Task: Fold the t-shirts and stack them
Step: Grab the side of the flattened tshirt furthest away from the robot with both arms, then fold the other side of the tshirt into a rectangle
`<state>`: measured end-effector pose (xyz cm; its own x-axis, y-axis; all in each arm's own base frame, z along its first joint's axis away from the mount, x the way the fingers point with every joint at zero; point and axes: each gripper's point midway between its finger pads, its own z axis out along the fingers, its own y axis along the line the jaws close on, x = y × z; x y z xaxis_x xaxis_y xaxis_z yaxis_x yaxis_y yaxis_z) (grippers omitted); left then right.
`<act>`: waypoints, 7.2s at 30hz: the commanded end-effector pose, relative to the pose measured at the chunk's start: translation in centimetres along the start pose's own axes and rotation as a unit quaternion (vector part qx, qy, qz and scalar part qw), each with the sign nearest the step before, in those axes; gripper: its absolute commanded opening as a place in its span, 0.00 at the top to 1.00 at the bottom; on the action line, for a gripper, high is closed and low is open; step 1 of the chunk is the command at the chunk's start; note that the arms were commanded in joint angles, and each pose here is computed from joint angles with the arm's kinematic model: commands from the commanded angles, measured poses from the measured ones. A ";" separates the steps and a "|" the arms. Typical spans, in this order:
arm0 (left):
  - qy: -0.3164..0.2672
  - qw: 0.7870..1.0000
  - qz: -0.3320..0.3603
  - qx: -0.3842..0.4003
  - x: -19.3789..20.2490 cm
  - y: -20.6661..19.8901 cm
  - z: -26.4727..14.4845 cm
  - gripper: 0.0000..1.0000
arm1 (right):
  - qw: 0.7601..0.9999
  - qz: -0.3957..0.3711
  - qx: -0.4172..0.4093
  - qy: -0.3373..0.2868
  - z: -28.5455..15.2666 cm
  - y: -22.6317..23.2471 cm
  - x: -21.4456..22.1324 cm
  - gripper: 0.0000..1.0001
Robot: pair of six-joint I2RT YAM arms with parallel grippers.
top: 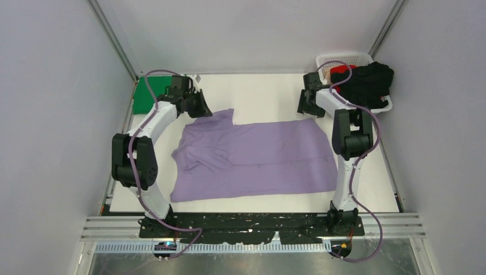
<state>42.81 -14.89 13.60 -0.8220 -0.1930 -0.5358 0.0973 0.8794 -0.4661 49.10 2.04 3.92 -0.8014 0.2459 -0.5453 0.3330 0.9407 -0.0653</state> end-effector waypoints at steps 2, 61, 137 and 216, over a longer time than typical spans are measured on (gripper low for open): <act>-0.035 0.999 0.025 0.023 -1.3 -1.4 -2.0 1.00 | 0.999 -0.016 0.041 0.007 0.0 -1.7 -0.8 0.29; 0.015 0.998 0.035 -0.056 19.2 0.5 -16.0 1.00 | 0.998 -0.047 0.052 -0.005 -15.1 -8.2 14.3 0.94; 0.249 0.966 0.070 0.003 26.7 -2.9 -3.0 0.00 | 0.970 0.122 0.195 0.079 -13.0 -18.4 20.1 0.61; 0.163 0.976 -0.125 -0.073 18.3 4.3 0.1 0.00 | 0.972 0.215 0.071 0.069 -8.5 -17.7 16.4 0.61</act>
<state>25.97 -17.78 3.97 -0.9654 -0.2383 -0.1060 -0.1382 0.8118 -0.5673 23.80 -8.72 2.39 -0.6760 0.6150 -0.4059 0.7032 0.7031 -0.1057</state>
